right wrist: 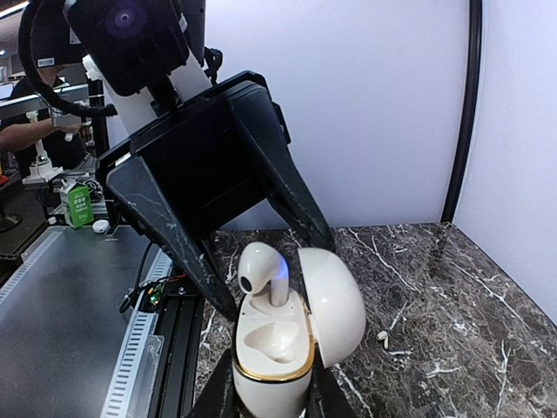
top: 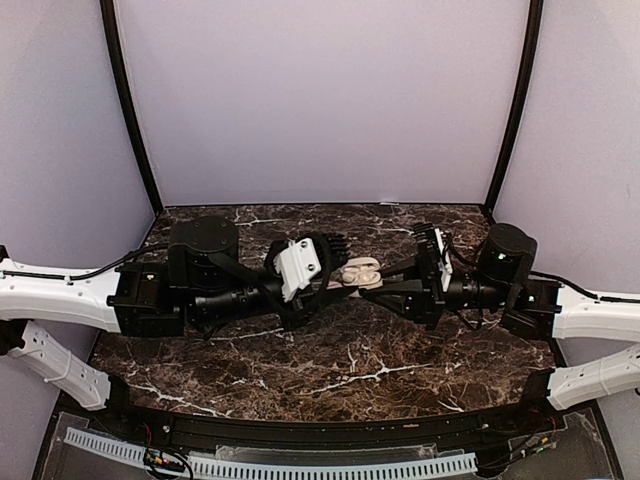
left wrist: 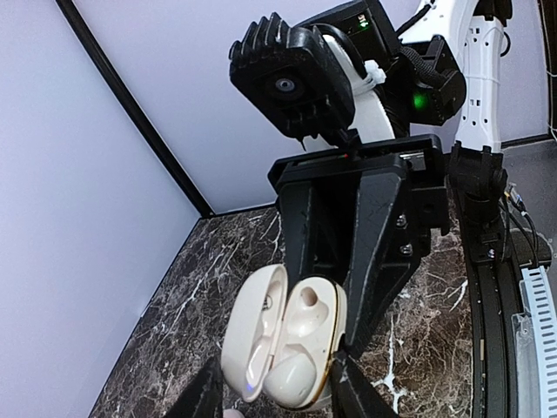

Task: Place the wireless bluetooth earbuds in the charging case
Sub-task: Insert the left earbud into the left side groove of the charging case, then adjust the left earbud in the left side groove of the charging case.

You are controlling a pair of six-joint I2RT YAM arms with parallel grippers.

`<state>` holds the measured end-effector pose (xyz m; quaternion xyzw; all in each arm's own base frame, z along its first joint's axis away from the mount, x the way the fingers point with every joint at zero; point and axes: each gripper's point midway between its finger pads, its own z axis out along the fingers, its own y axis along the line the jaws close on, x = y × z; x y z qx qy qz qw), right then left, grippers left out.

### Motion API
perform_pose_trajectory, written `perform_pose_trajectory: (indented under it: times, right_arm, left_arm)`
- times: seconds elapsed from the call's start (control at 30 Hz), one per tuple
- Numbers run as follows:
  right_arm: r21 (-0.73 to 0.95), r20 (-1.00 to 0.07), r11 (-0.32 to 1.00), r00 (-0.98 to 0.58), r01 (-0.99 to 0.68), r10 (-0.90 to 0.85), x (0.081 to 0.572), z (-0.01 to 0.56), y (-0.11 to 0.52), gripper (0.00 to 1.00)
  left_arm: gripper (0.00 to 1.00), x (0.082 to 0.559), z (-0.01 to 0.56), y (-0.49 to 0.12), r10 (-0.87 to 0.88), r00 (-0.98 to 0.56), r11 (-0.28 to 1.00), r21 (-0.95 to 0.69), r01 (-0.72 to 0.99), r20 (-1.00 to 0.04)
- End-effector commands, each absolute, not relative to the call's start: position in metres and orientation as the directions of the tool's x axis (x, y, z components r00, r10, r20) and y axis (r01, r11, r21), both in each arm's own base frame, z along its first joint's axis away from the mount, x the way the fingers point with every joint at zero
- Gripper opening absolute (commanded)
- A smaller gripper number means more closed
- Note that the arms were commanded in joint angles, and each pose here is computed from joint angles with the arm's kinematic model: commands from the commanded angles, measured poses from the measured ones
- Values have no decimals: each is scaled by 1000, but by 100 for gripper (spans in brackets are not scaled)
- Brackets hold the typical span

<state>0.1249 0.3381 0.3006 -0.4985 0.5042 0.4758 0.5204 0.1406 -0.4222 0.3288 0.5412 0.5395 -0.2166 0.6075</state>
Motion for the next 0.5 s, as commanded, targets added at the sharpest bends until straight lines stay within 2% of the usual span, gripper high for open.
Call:
perform_pose_trajectory:
  times: [0.0, 0.17, 0.33, 0.47]
  right_arm:
    - [-77, -995, 35, 79, -996, 69, 120, 322, 334, 0]
    - [-77, -995, 27, 78, -997, 68, 119, 321, 335, 0]
    - [-54, -996, 30, 56, -998, 71, 120, 322, 335, 0]
    - [-42, -997, 27, 44, -999, 69, 119, 321, 335, 0]
  left_arm:
    - [41, 138, 353, -415, 264, 322, 349, 401, 847, -909]
    - [44, 137, 359, -414, 243, 313, 354, 384, 852, -918]
    - [59, 134, 366, -409, 213, 284, 362, 346, 866, -935]
    - [64, 133, 380, -394, 160, 274, 396, 316, 862, -948]
